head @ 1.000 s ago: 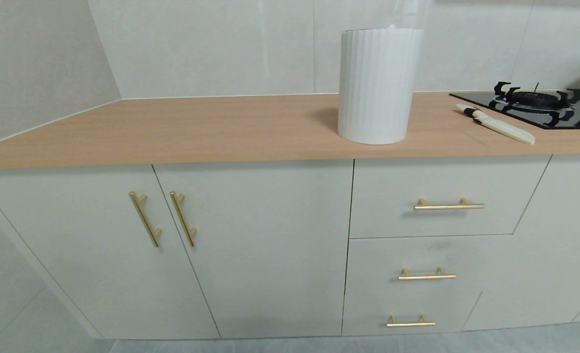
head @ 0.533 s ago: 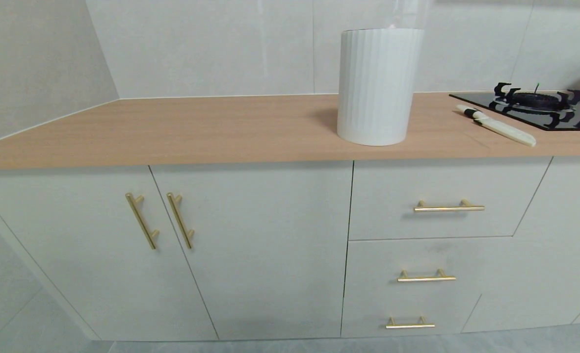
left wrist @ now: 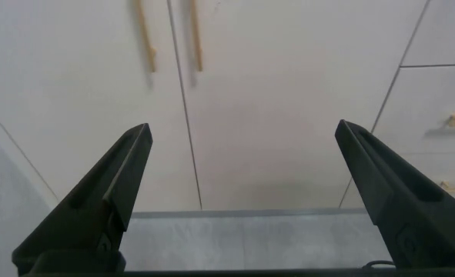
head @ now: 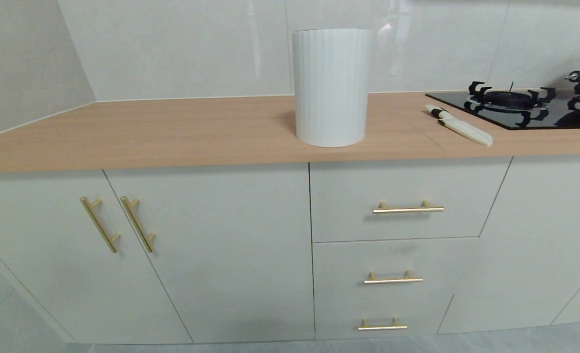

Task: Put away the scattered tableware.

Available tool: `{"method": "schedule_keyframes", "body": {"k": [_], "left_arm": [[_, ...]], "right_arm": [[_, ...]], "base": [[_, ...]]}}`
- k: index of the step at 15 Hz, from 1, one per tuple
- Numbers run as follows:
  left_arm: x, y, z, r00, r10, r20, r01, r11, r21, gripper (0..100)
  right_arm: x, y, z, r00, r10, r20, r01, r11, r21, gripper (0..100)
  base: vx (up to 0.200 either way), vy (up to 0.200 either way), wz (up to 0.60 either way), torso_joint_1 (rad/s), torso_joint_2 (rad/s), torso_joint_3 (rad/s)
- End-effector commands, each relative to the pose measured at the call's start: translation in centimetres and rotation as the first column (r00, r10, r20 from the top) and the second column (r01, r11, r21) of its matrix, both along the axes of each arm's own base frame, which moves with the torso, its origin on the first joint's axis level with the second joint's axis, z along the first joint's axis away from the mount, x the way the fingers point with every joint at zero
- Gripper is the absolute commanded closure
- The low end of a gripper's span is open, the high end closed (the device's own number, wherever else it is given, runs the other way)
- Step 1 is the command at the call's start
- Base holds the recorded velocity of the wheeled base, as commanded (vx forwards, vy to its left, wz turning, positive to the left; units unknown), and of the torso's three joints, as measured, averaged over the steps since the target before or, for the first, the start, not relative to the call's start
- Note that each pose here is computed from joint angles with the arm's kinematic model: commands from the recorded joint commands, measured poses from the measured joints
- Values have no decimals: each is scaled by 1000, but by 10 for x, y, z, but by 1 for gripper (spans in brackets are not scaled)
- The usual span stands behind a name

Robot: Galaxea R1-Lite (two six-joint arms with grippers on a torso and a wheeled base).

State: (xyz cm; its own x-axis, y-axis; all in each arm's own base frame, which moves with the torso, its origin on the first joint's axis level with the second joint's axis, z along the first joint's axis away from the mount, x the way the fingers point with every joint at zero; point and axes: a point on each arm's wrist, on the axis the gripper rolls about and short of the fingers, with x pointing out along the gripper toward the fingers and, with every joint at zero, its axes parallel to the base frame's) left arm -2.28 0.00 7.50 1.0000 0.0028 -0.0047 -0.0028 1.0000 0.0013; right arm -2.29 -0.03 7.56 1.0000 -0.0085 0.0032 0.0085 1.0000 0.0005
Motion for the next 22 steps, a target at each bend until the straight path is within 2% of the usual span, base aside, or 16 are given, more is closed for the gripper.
{"method": "schedule_keyframes", "body": {"k": [1, 4, 10, 19, 22], "left_arm": [[0, 0, 0, 1000, 2, 0, -2, 1000, 0, 0], [0, 0, 0, 1000, 2, 0, -2, 1000, 0, 0], [0, 0, 0, 1000, 2, 2, -2, 1000, 0, 0], [0, 0, 0, 1000, 2, 0, -2, 1000, -1, 0], [0, 0, 0, 1000, 2, 0, -2, 1000, 0, 0]], "right_arm": [[0, 0, 0, 1000, 1, -2, -1, 1000, 0, 0], [0, 0, 0, 1000, 1, -2, -1, 1000, 0, 0], [0, 0, 0, 1000, 1, -2, -1, 1000, 1, 0], [0, 0, 0, 1000, 1, -2, -1, 1000, 1, 0], [0, 0, 0, 1000, 1, -3, -1, 1000, 1, 0]], "base": [[0, 0, 0, 0, 0, 0], [0, 0, 0, 0, 0, 0], [200, 0, 0, -2, 2, 5], [0, 0, 0, 0, 0, 0], [0, 0, 0, 18, -158, -229]]}}
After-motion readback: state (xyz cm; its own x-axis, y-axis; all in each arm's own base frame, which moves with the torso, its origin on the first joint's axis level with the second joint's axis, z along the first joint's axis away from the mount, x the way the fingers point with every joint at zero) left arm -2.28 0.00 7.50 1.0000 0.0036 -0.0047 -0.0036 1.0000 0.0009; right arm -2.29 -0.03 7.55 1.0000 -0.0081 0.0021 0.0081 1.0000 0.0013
